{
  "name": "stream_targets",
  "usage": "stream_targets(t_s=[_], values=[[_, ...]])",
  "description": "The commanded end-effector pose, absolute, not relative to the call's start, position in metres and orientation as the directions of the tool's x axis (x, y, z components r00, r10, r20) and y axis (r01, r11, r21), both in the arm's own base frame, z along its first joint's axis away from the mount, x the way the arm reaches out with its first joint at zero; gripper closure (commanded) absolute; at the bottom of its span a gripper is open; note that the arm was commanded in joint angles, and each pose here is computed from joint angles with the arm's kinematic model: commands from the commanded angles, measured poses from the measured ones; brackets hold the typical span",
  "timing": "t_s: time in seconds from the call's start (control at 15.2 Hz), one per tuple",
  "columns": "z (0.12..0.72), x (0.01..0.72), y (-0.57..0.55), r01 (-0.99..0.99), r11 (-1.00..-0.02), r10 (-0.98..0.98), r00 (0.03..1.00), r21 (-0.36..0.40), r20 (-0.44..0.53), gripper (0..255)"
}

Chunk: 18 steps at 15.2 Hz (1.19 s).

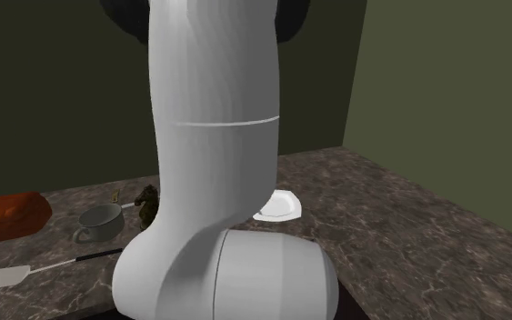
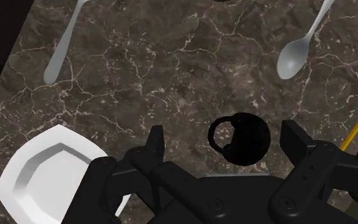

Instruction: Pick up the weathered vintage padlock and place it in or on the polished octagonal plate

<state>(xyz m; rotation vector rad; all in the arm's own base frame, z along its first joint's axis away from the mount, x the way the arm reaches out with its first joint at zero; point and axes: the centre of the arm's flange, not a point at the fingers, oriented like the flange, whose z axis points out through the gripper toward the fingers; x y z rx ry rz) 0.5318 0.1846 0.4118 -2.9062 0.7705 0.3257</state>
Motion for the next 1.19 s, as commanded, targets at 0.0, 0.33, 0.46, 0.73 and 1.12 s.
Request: stream_targets(t_s=[0.0, 0.33, 0.46, 0.73, 1.12], values=[[0.399, 0.55, 0.195, -0.543, -0.838, -0.516, 0.82, -0.055, -0.249, 0], [0.363, 0.602, 0.214, -0.638, -0.769, -0.604, 0.747, -0.045, -0.277, 0], [0.349, 0.623, 0.22, -0.674, -0.738, -0.637, 0.715, -0.041, -0.288, 0], [0.322, 0.662, 0.229, -0.735, -0.678, -0.693, 0.652, -0.031, -0.308, 0], [0.292, 0.656, 0.237, -0.735, -0.678, -0.693, 0.652, -0.031, -0.308, 0]])
